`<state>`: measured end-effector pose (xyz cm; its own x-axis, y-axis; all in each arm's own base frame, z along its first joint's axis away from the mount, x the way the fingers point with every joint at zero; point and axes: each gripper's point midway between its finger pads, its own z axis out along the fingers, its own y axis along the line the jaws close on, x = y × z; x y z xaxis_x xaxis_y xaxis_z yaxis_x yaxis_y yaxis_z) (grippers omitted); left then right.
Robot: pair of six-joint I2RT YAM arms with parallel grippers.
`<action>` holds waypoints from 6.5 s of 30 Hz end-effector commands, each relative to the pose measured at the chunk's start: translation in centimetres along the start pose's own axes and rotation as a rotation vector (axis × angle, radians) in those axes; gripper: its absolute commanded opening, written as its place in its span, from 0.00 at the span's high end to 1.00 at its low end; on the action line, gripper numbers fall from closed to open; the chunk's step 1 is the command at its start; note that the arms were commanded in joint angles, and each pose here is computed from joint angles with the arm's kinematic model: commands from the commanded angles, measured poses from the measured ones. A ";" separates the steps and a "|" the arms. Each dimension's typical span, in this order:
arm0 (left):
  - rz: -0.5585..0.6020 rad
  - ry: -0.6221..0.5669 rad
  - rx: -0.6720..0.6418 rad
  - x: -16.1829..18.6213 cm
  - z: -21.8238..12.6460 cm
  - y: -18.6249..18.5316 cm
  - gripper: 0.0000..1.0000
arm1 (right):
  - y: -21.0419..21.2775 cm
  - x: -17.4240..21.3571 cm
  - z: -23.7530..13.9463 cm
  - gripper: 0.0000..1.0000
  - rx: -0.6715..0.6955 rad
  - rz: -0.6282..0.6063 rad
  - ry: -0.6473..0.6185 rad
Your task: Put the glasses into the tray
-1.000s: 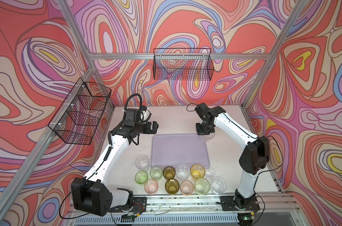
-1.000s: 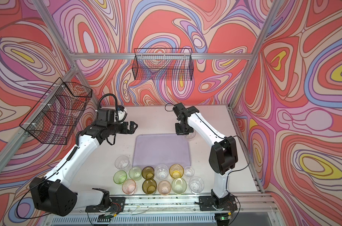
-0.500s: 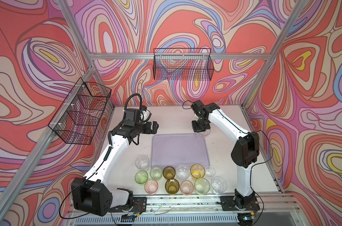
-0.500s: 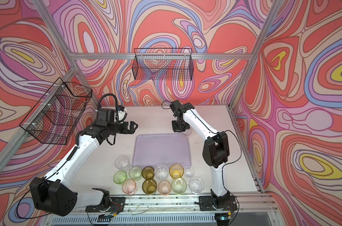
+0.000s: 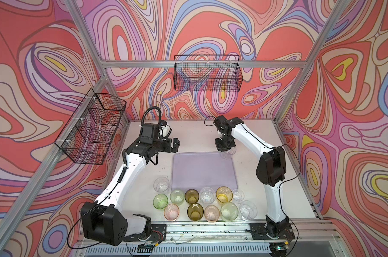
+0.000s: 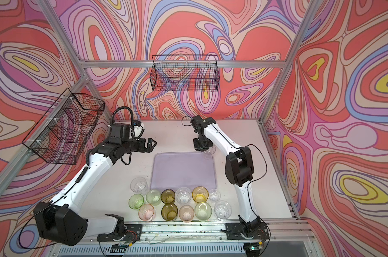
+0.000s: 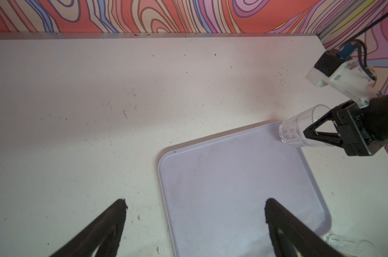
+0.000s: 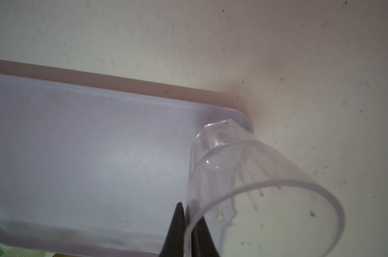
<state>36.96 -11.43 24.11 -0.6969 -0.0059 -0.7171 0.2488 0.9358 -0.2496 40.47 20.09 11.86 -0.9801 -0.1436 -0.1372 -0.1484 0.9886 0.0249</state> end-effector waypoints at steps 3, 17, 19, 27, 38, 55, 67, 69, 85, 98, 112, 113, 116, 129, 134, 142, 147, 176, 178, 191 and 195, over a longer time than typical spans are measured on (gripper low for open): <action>-0.011 0.015 0.006 0.5 -0.1 0.1 0.00 | 0.3 -0.3 0.6 1.00 0.006 -0.018 0.008; -0.012 0.017 0.003 0.5 -0.1 0.1 0.00 | 0.5 -0.5 1.6 1.00 0.005 -0.028 0.025; -0.012 0.017 0.003 0.5 -0.1 0.1 0.00 | 0.5 -0.4 1.7 1.00 0.006 -0.029 0.027; -0.010 0.014 0.003 0.5 -0.2 0.1 0.00 | 0.6 -0.5 1.8 0.96 0.001 -0.029 0.027; -0.009 0.008 0.003 0.4 -0.4 0.1 0.00 | 0.7 -0.4 2.2 0.91 -0.001 -0.028 0.039; -0.005 0.004 -0.003 0.3 -0.6 0.1 0.00 | 1.5 -1.6 -0.4 0.84 -0.054 -0.045 -0.057; -0.002 0.012 -0.014 0.3 -0.6 0.3 0.00 | 1.4 -1.9 -6.3 0.78 -0.101 -0.070 -0.230; -0.003 0.011 -0.013 0.3 -0.7 0.3 0.00 | 1.2 -1.6 -7.0 0.78 -0.095 -0.070 -0.236; -0.010 0.013 -0.001 0.3 -0.5 0.2 0.00 | -0.7 3.6 -12.0 0.75 -0.114 -0.079 -0.304; -0.017 0.028 0.005 0.5 0.0 0.2 0.00 | -2.5 9.2 -13.7 0.69 -0.122 -0.057 -0.301; -0.023 0.038 0.001 0.7 0.3 0.3 0.00 | -3.9 15.0 -12.7 0.62 -0.118 -0.050 -0.200; -0.023 0.039 0.000 0.7 0.3 0.4 0.00 | -3.8 15.4 -12.5 0.62 -0.123 -0.049 -0.187; -0.025 0.039 0.003 0.6 0.2 0.3 0.00 | -3.8 16.5 -11.9 0.62 -0.129 -0.038 -0.158; -0.030 0.039 0.011 0.6 0.3 0.2 0.00 | -4.2 20.8 -9.1 0.58 -0.148 0.054 -0.046; -0.029 0.042 0.013 0.7 0.4 0.2 0.00 | -3.7 22.0 -7.5 0.58 -0.182 0.094 -0.014; -0.039 0.054 0.027 0.9 0.7 0.0 0.00 | -3.8 23.8 -4.9 0.59 -0.179 0.129 0.060; -0.034 0.059 0.049 0.9 0.7 -0.4 0.00 | -3.6 24.2 -3.8 0.59 -0.183 0.152 0.078; -0.056 0.123 0.226 1.5 1.2 -3.3 0.00 | -4.6 25.9 -0.2 0.69 -0.110 0.243 0.160; -0.057 0.125 0.228 1.5 1.2 -3.3 0.00 | -4.5 25.8 0.0 0.70 -0.112 0.246 0.157; -0.062 0.135 0.232 1.6 1.1 -3.4 0.00 | -4.5 25.4 0.9 0.78 -0.104 0.243 0.152; -0.069 0.129 0.225 1.6 1.2 -3.2 0.00 | -4.5 25.3 1.2 0.80 -0.097 0.238 0.156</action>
<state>35.74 -15.17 22.49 -0.7934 0.0057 -0.6087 0.3444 0.8287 -0.4412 16.38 12.19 7.62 -0.9957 0.0828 0.0424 0.0883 0.9841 0.1539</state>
